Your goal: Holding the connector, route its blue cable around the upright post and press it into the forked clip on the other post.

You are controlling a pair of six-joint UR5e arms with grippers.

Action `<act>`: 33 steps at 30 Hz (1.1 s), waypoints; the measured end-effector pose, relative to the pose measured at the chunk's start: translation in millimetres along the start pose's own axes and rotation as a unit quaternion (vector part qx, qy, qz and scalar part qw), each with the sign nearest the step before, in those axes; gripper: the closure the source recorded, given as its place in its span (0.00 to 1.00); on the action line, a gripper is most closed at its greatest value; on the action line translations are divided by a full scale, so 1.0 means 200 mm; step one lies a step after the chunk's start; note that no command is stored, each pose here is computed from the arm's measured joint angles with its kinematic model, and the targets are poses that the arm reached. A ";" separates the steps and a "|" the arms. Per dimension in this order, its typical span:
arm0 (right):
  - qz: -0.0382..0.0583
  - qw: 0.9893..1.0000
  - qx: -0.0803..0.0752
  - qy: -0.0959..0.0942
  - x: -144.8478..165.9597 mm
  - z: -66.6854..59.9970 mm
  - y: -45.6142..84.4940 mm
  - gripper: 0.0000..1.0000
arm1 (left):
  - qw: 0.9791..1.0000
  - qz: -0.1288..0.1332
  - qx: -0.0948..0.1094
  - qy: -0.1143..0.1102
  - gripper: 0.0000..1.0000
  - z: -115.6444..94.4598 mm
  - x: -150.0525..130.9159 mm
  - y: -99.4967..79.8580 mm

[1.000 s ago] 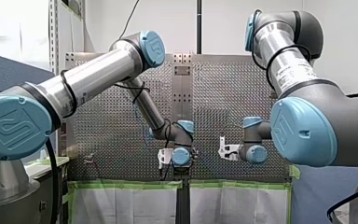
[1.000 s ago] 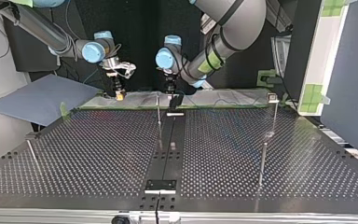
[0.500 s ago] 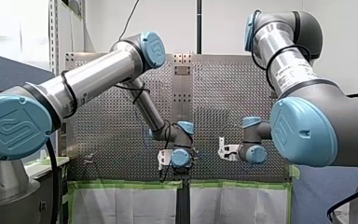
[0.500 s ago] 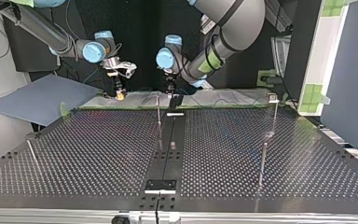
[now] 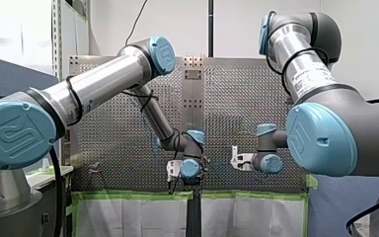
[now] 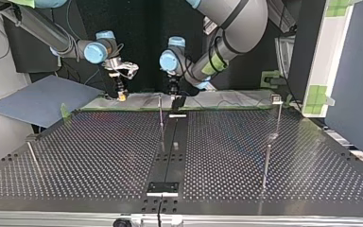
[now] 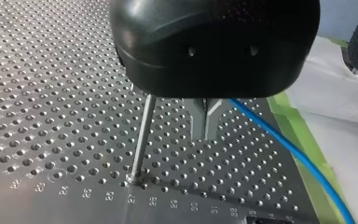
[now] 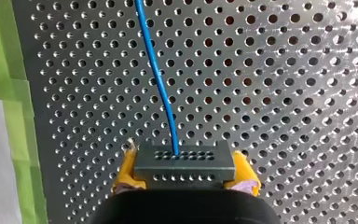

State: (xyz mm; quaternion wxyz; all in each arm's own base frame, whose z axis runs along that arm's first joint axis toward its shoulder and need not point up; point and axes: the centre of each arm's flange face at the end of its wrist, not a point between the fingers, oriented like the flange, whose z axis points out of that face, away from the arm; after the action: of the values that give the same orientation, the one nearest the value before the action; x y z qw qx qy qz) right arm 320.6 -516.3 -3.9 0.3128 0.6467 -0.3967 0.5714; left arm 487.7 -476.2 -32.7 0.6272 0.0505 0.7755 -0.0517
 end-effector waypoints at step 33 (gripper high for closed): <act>0.023 0.999 -0.012 0.042 0.09 0.11 0.10 1.00 | 1.000 -0.005 0.009 0.001 0.95 0.15 -0.13 0.03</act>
State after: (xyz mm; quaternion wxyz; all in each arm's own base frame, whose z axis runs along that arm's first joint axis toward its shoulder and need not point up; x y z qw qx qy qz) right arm 314.9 -548.0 9.3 0.3236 0.6092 -0.4044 0.6005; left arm 523.4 -474.7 -13.8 0.6257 0.0517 0.7759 -0.0616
